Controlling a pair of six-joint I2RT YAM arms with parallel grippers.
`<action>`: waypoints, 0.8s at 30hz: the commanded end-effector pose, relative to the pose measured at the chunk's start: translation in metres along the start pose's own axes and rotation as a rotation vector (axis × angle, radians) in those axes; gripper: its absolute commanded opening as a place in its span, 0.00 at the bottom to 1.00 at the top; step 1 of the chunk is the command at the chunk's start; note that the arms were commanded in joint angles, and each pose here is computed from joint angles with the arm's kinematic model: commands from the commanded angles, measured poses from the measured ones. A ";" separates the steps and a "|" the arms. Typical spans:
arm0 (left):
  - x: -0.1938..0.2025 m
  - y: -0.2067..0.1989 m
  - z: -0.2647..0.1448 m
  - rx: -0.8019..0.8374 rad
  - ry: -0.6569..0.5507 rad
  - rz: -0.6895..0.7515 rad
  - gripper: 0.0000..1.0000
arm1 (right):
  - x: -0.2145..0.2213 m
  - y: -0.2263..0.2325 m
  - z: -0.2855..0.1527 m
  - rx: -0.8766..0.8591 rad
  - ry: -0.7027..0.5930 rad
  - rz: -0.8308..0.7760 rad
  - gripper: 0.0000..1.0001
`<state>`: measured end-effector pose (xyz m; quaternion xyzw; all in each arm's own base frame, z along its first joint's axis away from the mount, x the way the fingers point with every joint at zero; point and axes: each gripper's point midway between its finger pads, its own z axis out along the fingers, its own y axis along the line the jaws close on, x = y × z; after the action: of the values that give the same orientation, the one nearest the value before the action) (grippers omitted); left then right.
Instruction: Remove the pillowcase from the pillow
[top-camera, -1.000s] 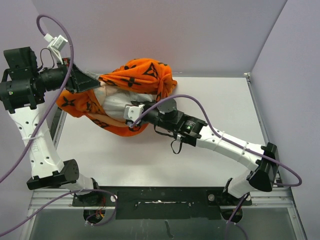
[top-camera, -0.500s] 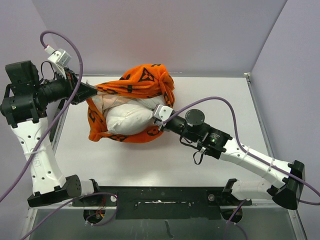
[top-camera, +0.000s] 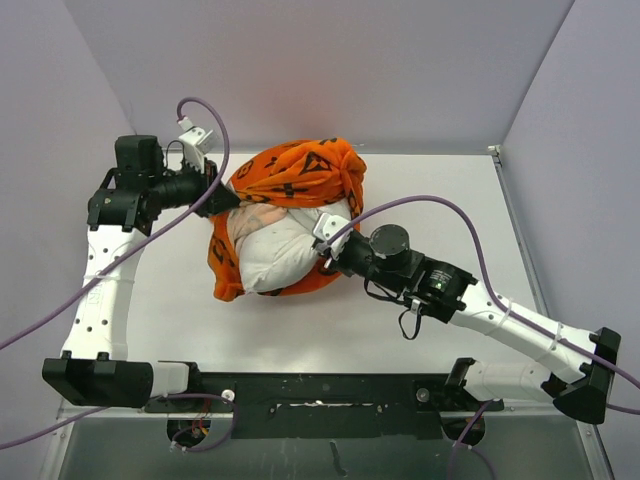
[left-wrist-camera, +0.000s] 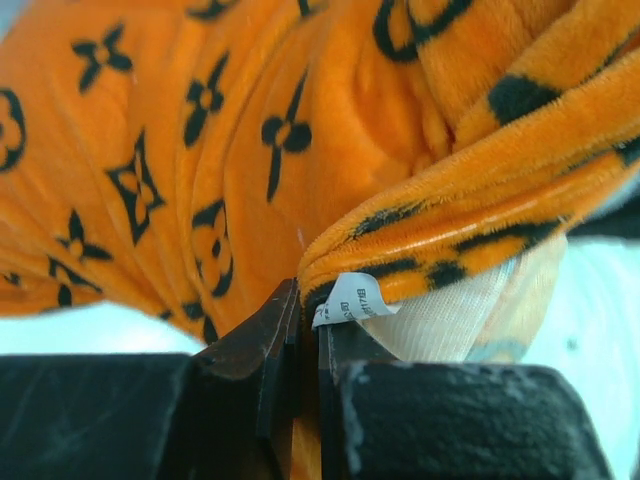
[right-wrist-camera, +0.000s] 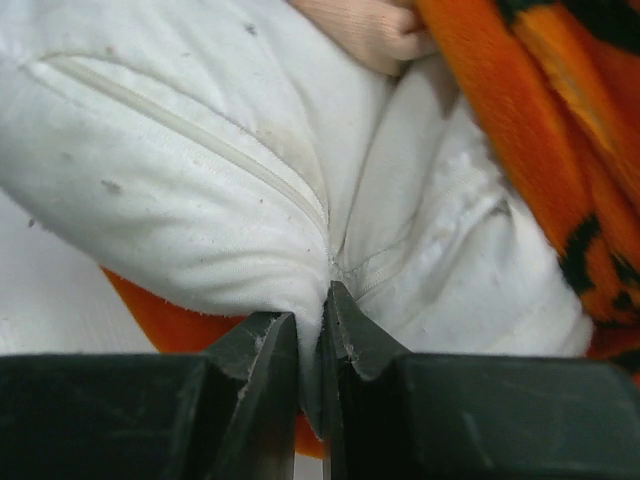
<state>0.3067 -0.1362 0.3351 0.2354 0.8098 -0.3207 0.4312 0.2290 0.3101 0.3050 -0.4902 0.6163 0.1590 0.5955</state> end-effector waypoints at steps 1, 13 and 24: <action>-0.075 0.009 0.005 -0.115 -0.231 0.110 0.00 | -0.099 0.011 -0.015 -0.049 -0.222 0.095 0.00; -0.140 0.001 -0.070 -0.129 -0.355 0.236 0.98 | -0.153 -0.058 -0.007 0.183 -0.319 0.306 0.00; -0.102 -0.056 -0.200 0.075 -0.294 0.410 0.98 | -0.142 -0.116 0.021 0.381 -0.164 0.346 0.00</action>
<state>0.2835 0.0087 0.5382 0.2057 0.6637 -0.2370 0.6790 0.3017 0.3320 0.4365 -0.2832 0.6732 0.1728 0.6609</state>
